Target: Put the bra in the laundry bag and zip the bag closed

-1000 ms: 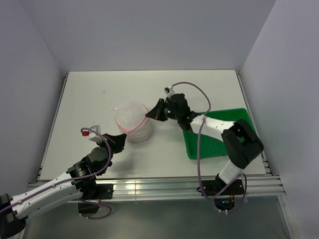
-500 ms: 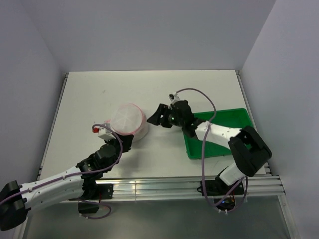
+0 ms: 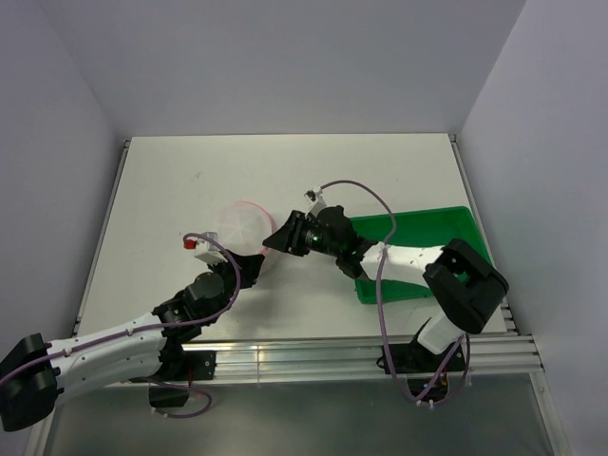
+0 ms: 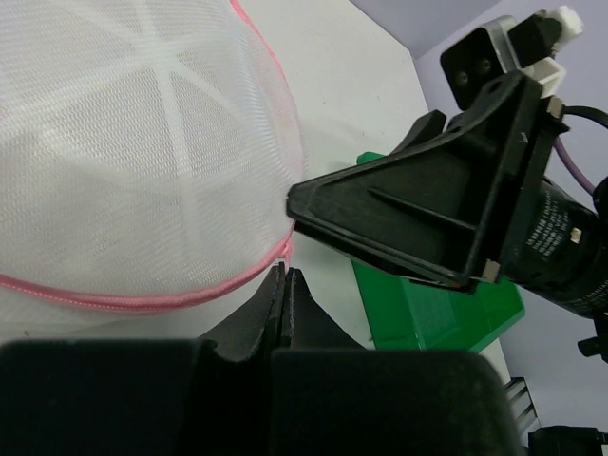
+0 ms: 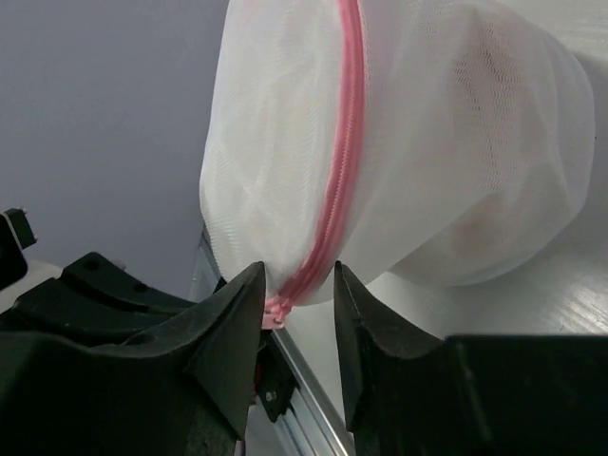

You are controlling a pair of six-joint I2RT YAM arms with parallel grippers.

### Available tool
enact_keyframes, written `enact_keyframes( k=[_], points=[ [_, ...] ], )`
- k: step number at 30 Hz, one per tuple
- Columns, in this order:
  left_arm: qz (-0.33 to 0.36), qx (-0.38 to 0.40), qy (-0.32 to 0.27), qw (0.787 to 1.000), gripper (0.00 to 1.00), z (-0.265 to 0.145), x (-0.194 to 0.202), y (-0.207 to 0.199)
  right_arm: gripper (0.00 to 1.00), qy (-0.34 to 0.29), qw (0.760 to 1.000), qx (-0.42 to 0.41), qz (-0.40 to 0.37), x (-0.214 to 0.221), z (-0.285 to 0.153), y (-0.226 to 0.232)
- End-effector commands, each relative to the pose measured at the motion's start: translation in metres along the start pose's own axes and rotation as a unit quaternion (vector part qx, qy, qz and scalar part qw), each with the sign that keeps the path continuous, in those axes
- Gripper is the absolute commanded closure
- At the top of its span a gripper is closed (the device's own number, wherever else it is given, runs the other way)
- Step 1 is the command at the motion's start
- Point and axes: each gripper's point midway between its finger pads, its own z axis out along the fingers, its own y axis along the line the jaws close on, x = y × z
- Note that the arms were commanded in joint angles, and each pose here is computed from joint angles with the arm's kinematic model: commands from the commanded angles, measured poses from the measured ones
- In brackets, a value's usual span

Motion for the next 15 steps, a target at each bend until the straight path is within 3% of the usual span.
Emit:
enact_keyframes(
  k=[1,2,3,6,9,15],
  points=[
    [-0.017,0.033,-0.009,0.999,1.00,-0.001,-0.011,-0.023,0.60,-0.015,0.999,-0.042,-0.001,-0.016,0.011,0.028],
    [-0.017,0.032,-0.009,0.999,1.00,-0.002,-0.010,-0.021,0.64,-0.016,0.999,-0.039,-0.001,-0.016,0.012,0.026],
    [-0.015,0.031,-0.009,0.999,1.00,-0.003,-0.010,-0.020,0.77,-0.018,0.999,-0.038,0.000,-0.016,0.013,0.026],
    [-0.012,0.024,-0.010,1.000,1.00,-0.005,-0.011,-0.015,0.92,-0.026,0.999,-0.029,-0.003,-0.020,0.014,0.022],
    [-0.004,0.008,-0.015,1.000,1.00,-0.009,-0.014,-0.005,0.99,-0.032,0.999,-0.017,-0.011,-0.028,0.013,0.017],
    [0.009,-0.031,-0.031,0.999,1.00,-0.027,-0.026,0.021,1.00,-0.014,0.999,0.008,-0.033,-0.053,0.014,-0.007]
  ],
)
